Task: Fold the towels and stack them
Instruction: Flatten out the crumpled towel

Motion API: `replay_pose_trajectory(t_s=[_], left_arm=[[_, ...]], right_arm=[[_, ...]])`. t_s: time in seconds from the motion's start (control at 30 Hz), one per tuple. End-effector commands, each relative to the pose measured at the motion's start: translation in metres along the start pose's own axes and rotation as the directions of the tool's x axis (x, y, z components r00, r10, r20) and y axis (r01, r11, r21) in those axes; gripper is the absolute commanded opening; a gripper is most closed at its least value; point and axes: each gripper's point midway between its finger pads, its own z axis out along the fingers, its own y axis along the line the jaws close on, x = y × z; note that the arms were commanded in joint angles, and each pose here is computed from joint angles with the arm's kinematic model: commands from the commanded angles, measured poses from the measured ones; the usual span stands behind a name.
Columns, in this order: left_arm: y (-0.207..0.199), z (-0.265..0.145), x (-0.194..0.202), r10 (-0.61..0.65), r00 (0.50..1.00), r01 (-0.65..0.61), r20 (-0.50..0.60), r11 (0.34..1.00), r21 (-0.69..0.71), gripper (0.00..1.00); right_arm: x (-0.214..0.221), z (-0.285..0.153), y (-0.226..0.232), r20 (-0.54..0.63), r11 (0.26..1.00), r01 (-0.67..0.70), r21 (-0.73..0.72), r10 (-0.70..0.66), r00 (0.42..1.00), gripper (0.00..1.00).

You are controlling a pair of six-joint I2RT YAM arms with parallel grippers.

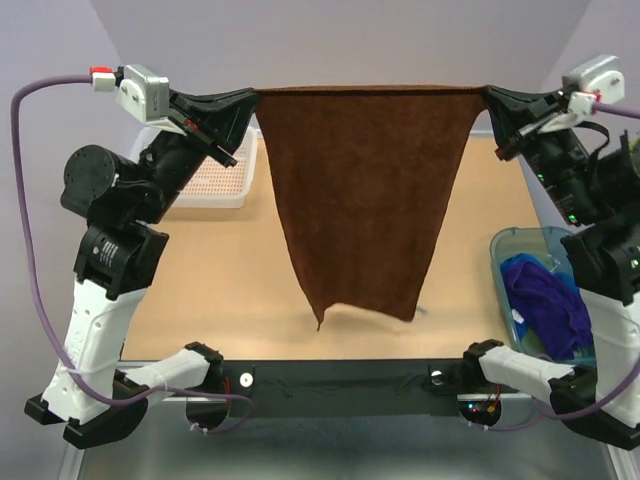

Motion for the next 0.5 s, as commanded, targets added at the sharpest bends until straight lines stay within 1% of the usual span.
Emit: replay_pose_trajectory(t_s=[0.0, 0.03, 0.1, 0.13, 0.17, 0.2, 0.27, 0.3, 0.37, 0.4, 0.43, 0.47], left_arm=[[0.059, 0.012, 0.010, 0.010, 0.999, 0.002, 0.042, 0.964, -0.266, 0.00], [0.066, 0.017, 0.028, -0.005, 1.000, 0.008, 0.011, 0.958, -0.287, 0.00], [0.097, 0.028, 0.086, -0.038, 0.995, 0.000, -0.091, 0.922, -0.387, 0.00], [0.108, 0.030, 0.108, -0.043, 0.990, -0.016, -0.133, 0.909, -0.417, 0.00], [0.127, 0.036, 0.148, -0.057, 0.978, -0.044, -0.200, 0.884, -0.465, 0.00], [0.136, 0.039, 0.165, -0.059, 0.971, -0.061, -0.230, 0.875, -0.481, 0.00], [0.156, 0.046, 0.196, -0.055, 0.958, -0.099, -0.282, 0.857, -0.505, 0.00], [0.174, 0.055, 0.225, -0.070, 0.942, -0.120, -0.330, 0.844, -0.522, 0.00], [0.199, 0.070, 0.257, -0.084, 0.925, -0.142, -0.371, 0.829, -0.540, 0.00], [0.207, 0.075, 0.266, -0.086, 0.921, -0.148, -0.379, 0.825, -0.545, 0.00], [0.215, 0.081, 0.274, -0.088, 0.918, -0.153, -0.387, 0.822, -0.548, 0.00], [0.228, 0.092, 0.288, -0.090, 0.913, -0.161, -0.397, 0.817, -0.554, 0.00]], right_arm=[[0.050, 0.020, -0.049, -0.173, 0.961, 0.098, 0.258, -0.054, 0.983, 0.00], [0.062, 0.025, -0.051, -0.206, 0.957, 0.111, 0.269, -0.056, 0.977, 0.00], [0.114, 0.042, -0.050, -0.326, 0.947, 0.164, 0.277, -0.068, 0.943, 0.00], [0.134, 0.049, -0.050, -0.364, 0.941, 0.186, 0.282, -0.075, 0.929, 0.00], [0.168, 0.060, -0.051, -0.421, 0.930, 0.229, 0.289, -0.091, 0.903, 0.00], [0.185, 0.067, -0.050, -0.445, 0.925, 0.245, 0.289, -0.097, 0.890, 0.00], [0.208, 0.083, -0.052, -0.456, 0.920, 0.258, 0.294, -0.101, 0.884, 0.00], [0.238, 0.094, -0.056, -0.497, 0.919, 0.267, 0.289, -0.095, 0.863, 0.01], [0.259, 0.110, -0.065, -0.493, 0.918, 0.257, 0.302, -0.080, 0.866, 0.00], [0.269, 0.117, -0.068, -0.494, 0.919, 0.255, 0.301, -0.079, 0.866, 0.01], [0.291, 0.130, -0.070, -0.514, 0.920, 0.257, 0.297, -0.072, 0.854, 0.00], [0.299, 0.136, -0.079, -0.511, 0.913, 0.259, 0.316, -0.067, 0.857, 0.00]])
